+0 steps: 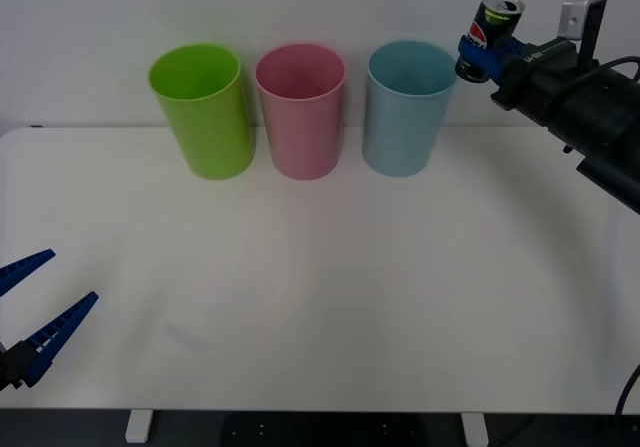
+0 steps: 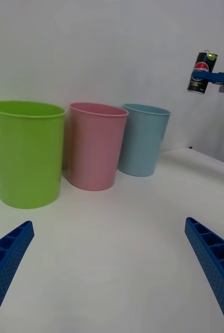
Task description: Grasp the object on the table and drop it into the matching bin: aluminum can to the light blue bin, PET bottle to the pink bin.
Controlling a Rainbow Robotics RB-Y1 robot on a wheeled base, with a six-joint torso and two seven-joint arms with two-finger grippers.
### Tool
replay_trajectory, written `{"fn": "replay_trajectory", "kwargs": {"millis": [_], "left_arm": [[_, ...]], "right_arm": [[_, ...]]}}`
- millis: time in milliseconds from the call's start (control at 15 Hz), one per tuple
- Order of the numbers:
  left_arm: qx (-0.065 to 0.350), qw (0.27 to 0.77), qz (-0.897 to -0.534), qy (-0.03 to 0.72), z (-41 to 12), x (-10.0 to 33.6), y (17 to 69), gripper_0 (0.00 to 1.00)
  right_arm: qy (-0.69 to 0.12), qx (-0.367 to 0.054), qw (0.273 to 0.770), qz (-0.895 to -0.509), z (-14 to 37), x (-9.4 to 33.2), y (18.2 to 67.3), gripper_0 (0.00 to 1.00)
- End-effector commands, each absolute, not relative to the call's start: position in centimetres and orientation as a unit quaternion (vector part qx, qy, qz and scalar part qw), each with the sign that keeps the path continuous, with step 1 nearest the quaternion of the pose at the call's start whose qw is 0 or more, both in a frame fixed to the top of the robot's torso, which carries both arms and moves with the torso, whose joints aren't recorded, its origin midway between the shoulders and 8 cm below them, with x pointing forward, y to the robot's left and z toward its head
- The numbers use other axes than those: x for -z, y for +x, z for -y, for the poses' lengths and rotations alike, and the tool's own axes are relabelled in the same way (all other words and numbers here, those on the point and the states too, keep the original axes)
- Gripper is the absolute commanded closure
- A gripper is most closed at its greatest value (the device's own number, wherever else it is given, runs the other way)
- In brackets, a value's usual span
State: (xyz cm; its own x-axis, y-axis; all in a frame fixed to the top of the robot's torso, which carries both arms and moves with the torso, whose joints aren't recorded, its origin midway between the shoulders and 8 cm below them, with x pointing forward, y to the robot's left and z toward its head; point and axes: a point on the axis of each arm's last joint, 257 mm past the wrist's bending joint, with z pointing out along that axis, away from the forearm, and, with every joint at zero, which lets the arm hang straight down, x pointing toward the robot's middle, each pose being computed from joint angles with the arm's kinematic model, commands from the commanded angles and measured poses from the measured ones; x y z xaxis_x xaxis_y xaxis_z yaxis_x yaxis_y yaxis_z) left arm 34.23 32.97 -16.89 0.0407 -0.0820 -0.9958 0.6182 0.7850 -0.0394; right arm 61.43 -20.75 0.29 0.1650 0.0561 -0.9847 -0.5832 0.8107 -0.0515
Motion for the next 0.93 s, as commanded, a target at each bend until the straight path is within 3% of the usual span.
{"fn": "replay_trajectory", "kwargs": {"millis": [67,533,933], "left_arm": [[0.253,0.691,-0.645,0.208,-33.0,16.9,34.2,0.00],[0.253,0.691,-0.645,0.208,-33.0,16.9,34.2,0.00],[0.253,0.691,-0.645,0.208,-33.0,16.9,34.2,0.00]], "right_arm": [[-0.224,-0.214,0.722,-0.618,19.5,-0.1,64.0,1.00],[-0.223,-0.209,0.699,-0.647,15.5,1.3,68.9,1.00],[-0.182,-0.169,0.713,-0.656,14.4,1.2,72.1,1.00]]}}
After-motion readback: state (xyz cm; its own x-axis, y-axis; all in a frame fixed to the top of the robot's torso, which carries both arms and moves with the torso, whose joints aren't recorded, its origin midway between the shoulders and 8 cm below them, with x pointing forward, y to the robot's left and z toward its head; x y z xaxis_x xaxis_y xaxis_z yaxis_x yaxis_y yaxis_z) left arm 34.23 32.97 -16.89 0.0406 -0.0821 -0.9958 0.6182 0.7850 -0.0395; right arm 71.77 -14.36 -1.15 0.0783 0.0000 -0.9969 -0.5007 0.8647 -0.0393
